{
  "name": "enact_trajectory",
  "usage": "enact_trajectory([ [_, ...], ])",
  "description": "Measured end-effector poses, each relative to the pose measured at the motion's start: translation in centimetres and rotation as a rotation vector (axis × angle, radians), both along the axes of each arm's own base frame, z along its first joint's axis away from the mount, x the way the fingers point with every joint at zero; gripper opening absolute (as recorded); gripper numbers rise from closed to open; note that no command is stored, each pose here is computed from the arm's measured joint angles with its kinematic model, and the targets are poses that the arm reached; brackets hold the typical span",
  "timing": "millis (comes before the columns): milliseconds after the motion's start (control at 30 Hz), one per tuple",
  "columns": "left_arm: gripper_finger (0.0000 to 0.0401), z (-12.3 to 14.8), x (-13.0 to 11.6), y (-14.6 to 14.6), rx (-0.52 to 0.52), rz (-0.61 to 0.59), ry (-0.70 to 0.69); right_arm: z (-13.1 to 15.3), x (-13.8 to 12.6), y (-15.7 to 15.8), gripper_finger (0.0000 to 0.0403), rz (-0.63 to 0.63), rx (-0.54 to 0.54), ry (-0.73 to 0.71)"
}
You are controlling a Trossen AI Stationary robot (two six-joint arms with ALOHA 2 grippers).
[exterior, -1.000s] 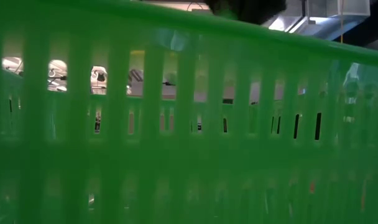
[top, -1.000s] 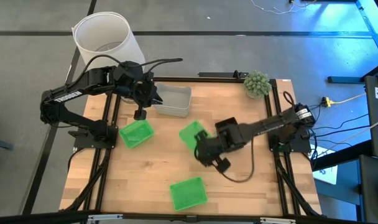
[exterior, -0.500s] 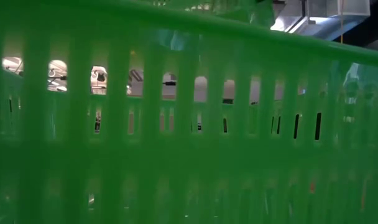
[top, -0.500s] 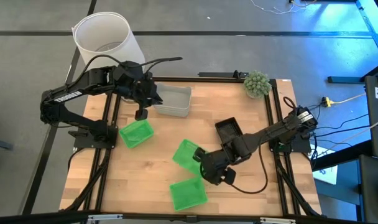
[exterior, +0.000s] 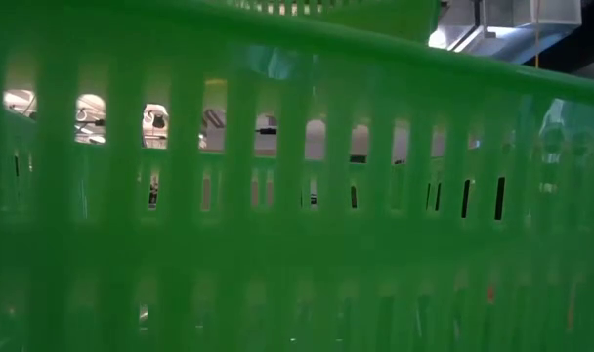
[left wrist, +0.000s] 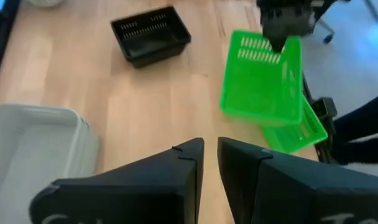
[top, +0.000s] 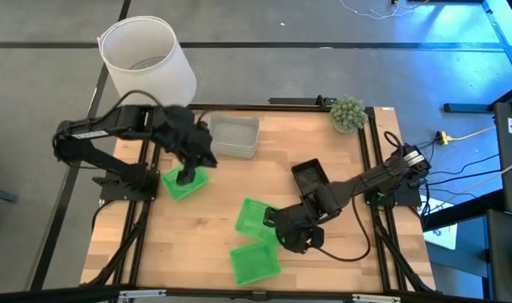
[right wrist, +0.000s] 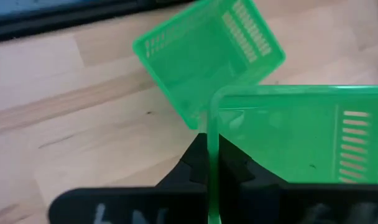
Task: Stack baskets by color
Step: Stack the top green bin on top of the bottom the green bin
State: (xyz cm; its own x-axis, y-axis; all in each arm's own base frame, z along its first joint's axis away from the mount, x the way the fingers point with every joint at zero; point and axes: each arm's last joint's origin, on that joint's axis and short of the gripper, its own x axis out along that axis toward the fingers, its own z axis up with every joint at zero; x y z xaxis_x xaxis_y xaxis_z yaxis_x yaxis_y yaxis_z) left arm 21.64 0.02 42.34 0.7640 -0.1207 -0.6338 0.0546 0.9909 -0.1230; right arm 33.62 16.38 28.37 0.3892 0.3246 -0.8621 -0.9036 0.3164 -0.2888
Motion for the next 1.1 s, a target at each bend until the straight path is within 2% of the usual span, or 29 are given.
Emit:
enact_trajectory([
  [133,0.0039,-0.1,-0.2,-2.7,0.022,0.01,0.016,0.2,-0.1,0.5,0.0002,0.05,-0.003,-0.024],
  [333,0.0039,-0.1,-0.9,-6.4,-0.025,0.033,0.016,0.3,-0.1,0.8,0.0002,0.039,0.01,-0.029],
  [567,0.0039,-1.0,-0.8,-10.6,-0.031,0.044,0.027,0.5,0.1,1.1,0.0002,0.046,0.03,-0.064],
  [833,0.0039,-6.0,1.2,-14.9,-0.044,0.078,0.103,0.5,0.0,1.2,0.0002,0.069,0.04,-0.055],
  [1100,0.0039,-10.2,3.3,-19.0,-0.139,0.028,0.044,0.1,-0.5,0.9,0.0001,0.071,0.005,-0.003],
])
